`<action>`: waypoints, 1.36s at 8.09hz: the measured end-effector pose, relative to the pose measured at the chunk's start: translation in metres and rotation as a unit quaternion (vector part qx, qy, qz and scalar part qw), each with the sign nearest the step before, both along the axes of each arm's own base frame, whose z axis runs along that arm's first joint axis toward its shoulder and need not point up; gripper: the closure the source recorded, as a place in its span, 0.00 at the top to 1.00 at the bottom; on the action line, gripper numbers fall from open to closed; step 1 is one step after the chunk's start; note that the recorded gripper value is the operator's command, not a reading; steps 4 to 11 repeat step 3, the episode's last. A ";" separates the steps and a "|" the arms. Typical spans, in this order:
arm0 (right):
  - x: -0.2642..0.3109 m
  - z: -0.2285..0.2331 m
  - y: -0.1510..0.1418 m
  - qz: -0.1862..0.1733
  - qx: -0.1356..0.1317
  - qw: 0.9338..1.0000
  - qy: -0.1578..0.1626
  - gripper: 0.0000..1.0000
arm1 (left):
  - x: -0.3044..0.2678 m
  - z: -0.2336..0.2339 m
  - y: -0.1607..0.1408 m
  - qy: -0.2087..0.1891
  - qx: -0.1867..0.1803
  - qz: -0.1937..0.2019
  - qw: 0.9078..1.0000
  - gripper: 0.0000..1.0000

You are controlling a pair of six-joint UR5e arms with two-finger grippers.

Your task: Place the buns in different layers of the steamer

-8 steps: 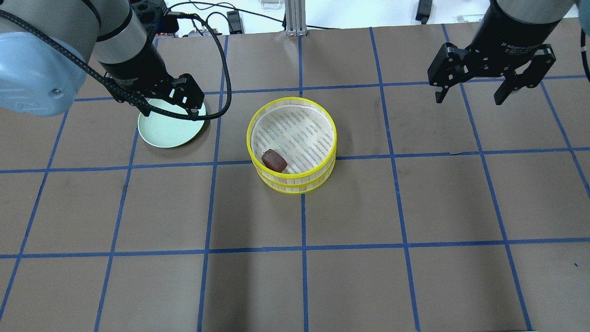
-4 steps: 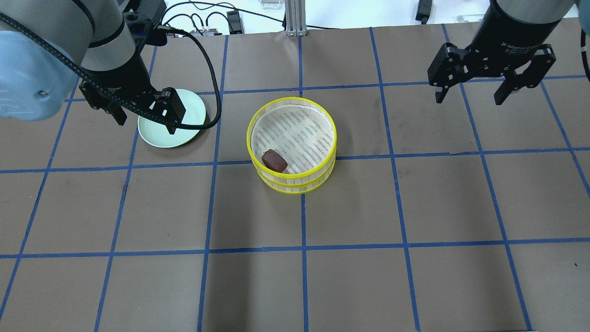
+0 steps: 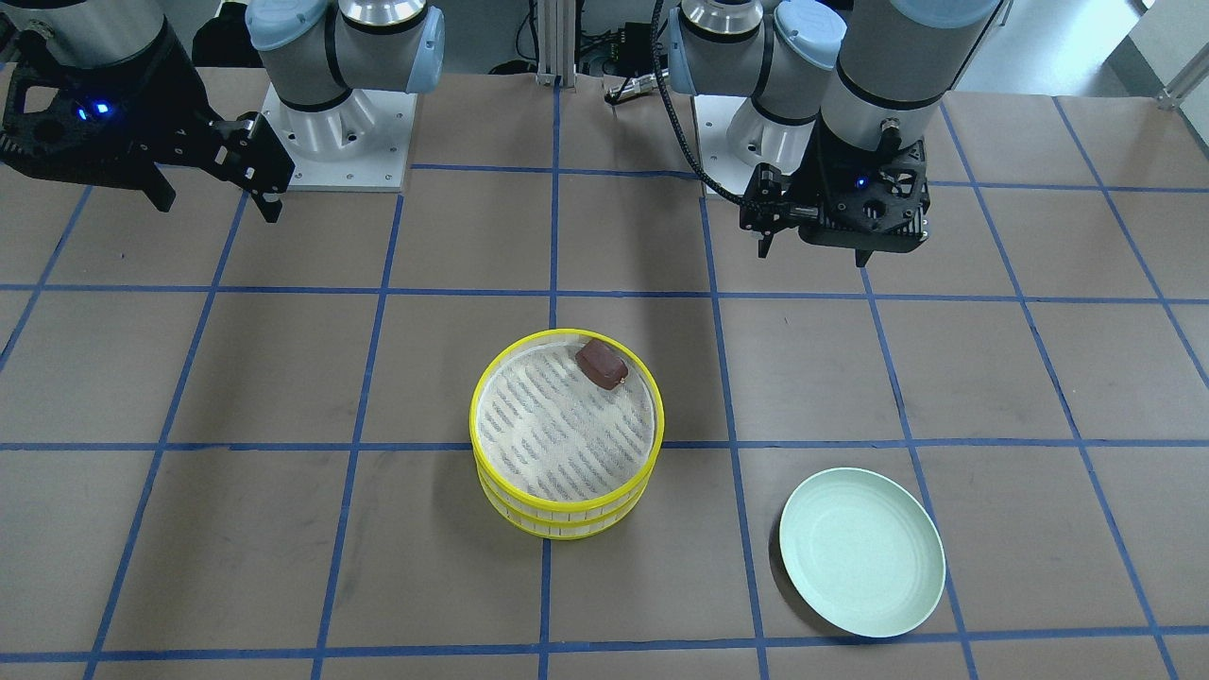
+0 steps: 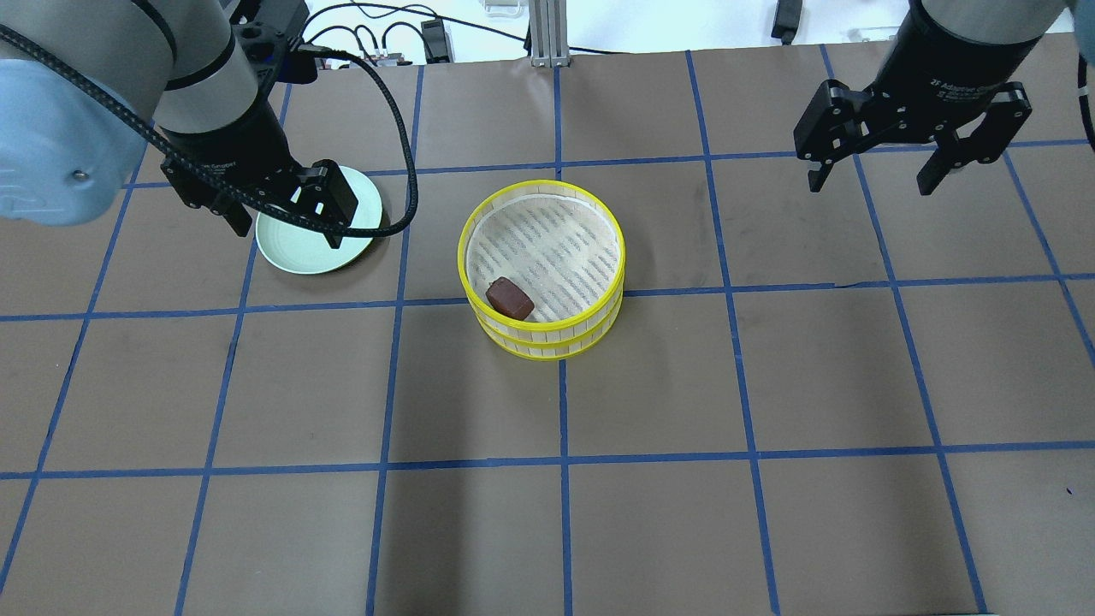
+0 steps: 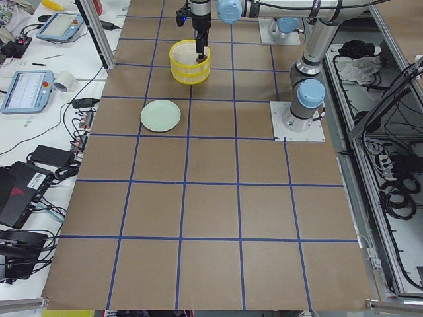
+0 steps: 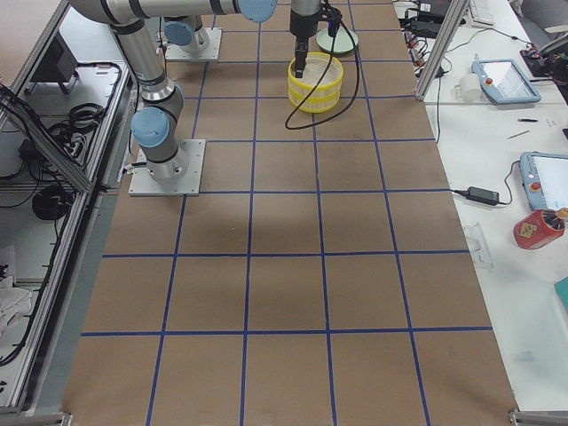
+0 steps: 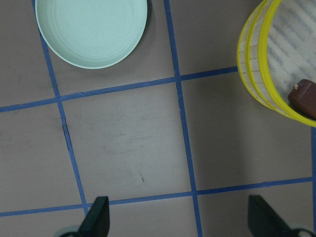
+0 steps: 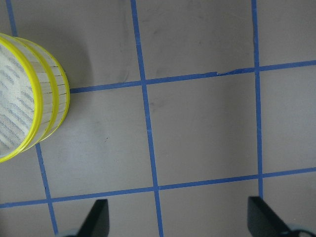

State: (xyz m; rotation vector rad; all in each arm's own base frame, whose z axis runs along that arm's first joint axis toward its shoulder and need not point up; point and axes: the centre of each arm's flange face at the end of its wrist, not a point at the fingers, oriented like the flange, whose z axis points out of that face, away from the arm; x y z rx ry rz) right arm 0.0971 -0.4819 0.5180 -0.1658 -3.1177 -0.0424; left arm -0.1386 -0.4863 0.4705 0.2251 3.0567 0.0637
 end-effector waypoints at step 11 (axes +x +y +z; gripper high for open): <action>0.001 0.000 0.000 0.000 0.000 1.000 -0.003 1.00 | 0.001 -0.005 -0.001 0.002 0.004 0.003 1.000 1.00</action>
